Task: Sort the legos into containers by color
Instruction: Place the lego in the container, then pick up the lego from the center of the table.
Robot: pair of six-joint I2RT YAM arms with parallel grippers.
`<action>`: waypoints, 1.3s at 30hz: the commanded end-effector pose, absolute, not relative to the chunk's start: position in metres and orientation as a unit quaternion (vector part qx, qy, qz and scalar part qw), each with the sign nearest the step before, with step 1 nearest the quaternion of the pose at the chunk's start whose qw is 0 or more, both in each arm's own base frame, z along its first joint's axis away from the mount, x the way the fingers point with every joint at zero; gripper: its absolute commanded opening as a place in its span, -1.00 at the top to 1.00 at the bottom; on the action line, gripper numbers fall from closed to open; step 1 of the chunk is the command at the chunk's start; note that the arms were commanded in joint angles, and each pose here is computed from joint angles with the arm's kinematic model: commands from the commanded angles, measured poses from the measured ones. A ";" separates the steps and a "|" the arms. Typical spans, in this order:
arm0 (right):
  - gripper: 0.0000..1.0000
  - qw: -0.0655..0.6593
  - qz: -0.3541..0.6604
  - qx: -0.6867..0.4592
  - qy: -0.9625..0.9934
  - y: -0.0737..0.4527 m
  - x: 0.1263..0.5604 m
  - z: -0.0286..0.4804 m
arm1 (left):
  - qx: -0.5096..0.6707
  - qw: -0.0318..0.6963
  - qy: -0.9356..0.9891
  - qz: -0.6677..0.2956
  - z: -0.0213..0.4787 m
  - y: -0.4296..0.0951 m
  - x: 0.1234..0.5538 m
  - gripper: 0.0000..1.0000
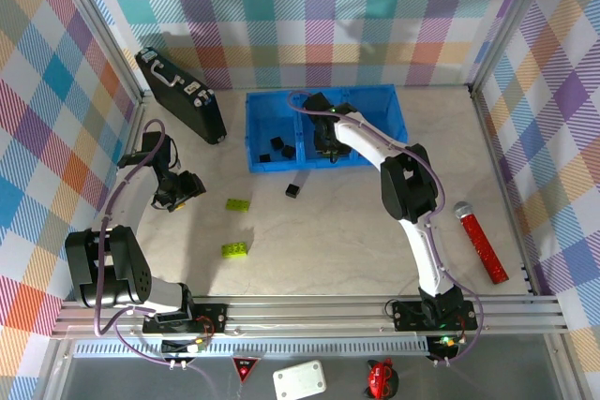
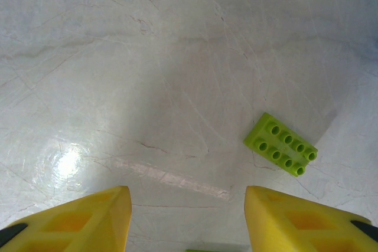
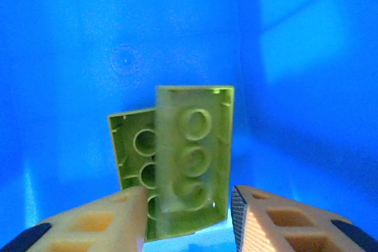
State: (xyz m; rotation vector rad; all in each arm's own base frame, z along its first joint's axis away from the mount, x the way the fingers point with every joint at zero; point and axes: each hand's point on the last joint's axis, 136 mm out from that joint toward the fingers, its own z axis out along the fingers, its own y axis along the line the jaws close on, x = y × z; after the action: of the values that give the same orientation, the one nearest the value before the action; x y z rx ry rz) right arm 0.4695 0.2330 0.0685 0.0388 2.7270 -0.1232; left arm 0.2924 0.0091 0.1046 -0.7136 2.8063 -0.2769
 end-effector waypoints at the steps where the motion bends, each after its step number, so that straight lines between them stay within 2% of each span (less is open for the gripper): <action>1: 0.09 0.213 -0.068 0.010 0.975 0.219 0.468 0.086 | -0.245 0.119 0.957 -0.096 0.103 0.013 0.293 -0.07; 21: 0.05 0.240 -0.022 0.005 0.970 0.230 0.452 0.142 | -0.239 0.096 0.959 -0.119 0.095 0.001 0.292 -0.07; 39: 0.05 0.238 0.024 0.005 0.971 0.220 0.402 0.167 | -0.137 0.071 0.984 -0.085 0.092 -0.068 0.298 -0.10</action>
State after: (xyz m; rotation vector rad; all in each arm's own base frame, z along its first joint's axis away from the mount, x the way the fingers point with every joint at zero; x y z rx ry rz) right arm 0.4093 0.2202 0.1468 -0.0085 2.6957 0.0134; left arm 0.2969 -0.0607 0.0902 -0.4388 2.9371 -0.3062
